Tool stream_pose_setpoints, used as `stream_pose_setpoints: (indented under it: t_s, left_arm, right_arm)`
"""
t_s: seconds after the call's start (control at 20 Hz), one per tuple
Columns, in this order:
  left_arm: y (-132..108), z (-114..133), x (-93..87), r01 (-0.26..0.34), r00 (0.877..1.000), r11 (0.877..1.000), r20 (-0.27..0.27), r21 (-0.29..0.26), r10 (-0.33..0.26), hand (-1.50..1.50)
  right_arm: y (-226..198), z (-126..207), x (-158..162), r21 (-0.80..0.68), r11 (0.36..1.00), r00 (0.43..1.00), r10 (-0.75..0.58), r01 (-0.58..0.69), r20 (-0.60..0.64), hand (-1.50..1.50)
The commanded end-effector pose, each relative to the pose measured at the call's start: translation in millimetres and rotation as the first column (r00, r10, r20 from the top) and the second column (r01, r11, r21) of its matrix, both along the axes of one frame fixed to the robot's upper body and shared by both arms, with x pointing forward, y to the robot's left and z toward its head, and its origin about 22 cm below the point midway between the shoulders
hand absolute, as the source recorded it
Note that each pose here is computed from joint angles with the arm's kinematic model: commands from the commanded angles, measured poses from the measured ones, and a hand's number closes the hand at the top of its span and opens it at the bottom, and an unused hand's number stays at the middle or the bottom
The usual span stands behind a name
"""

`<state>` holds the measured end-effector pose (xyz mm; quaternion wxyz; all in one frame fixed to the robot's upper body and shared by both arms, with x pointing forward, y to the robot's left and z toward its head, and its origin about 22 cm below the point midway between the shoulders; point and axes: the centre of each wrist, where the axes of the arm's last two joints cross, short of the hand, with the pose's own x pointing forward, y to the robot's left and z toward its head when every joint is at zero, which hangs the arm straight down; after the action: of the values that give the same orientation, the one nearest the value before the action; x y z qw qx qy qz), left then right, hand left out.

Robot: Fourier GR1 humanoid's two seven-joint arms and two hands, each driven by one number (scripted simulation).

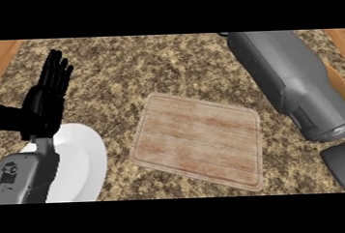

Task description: Pick the pear from the cutting board and place it in the pot

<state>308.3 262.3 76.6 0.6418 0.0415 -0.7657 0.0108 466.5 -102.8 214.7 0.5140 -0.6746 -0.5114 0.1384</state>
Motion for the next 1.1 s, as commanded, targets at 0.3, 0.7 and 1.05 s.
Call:
stream_pose_setpoints:
  t_s: [0.3, 0.7, 1.05]
  left_arm:
    - [10.6, -10.6, -11.4, -0.057, 0.998, 0.998, -0.002, -0.022, 0.057, 0.00]
    - [35.5, -8.6, -21.7, -0.074, 0.997, 0.997, -0.003, 0.000, 0.074, 0.00]
    - [9.8, -14.1, -16.2, -0.066, 0.998, 0.998, 0.003, 0.001, 0.066, 0.00]
  right_arm:
    - [-1.2, 35.2, -1.0, 0.000, 0.954, 0.954, -0.299, 0.300, -0.033, 1.50]
    - [-85.4, -9.4, -13.9, 0.018, 0.947, 0.947, -0.320, 0.320, -0.024, 1.50]
    - [-155.0, -3.8, -53.5, 0.024, 0.956, 0.956, -0.294, 0.294, -0.014, 1.50]
